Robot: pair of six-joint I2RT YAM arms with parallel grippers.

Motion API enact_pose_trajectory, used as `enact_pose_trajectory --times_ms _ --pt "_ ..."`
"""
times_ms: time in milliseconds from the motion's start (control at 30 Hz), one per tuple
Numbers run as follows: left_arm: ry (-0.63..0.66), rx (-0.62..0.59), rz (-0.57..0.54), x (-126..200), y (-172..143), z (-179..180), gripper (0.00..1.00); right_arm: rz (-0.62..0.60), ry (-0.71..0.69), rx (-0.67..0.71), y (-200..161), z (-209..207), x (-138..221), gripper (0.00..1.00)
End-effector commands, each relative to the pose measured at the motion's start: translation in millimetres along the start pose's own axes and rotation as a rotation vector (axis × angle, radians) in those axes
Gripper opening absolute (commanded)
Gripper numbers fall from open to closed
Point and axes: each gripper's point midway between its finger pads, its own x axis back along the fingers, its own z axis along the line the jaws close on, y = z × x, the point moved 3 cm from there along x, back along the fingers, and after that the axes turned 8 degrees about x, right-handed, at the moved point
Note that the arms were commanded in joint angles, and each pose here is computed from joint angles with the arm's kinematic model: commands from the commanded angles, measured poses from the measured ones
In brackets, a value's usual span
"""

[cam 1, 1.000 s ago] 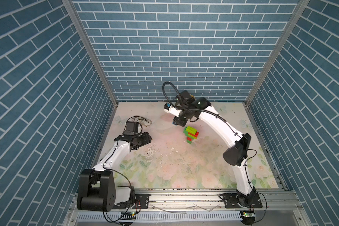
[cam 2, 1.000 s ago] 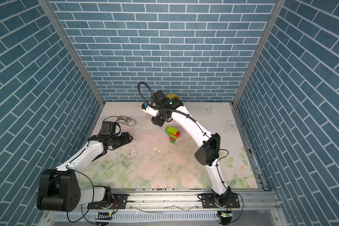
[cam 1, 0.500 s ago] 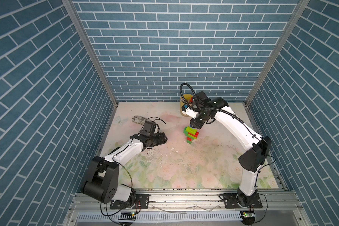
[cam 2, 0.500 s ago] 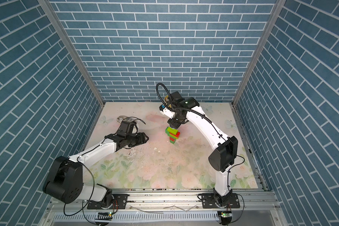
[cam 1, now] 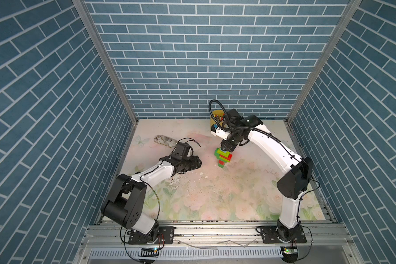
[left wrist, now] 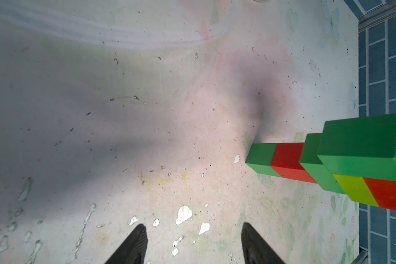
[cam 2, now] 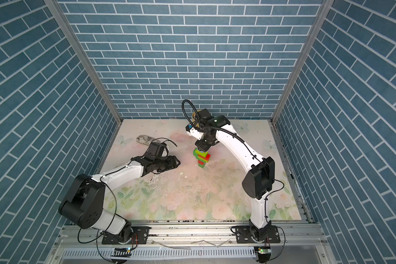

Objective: Assemble a spoon with lego
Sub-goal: Assemble the lego brick with the lego brick.

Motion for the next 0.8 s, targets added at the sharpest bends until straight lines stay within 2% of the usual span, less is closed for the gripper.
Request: enact_pose_trajectory --times_ms 0,767 --pt "-0.018 -0.008 -0.014 -1 6 -11 0.68 0.022 0.019 -0.003 -5 -1 -11 0.17" --pt "-0.007 -0.012 -0.009 -4 5 -11 0.67 0.07 0.05 -0.002 -15 -1 -28 0.15"
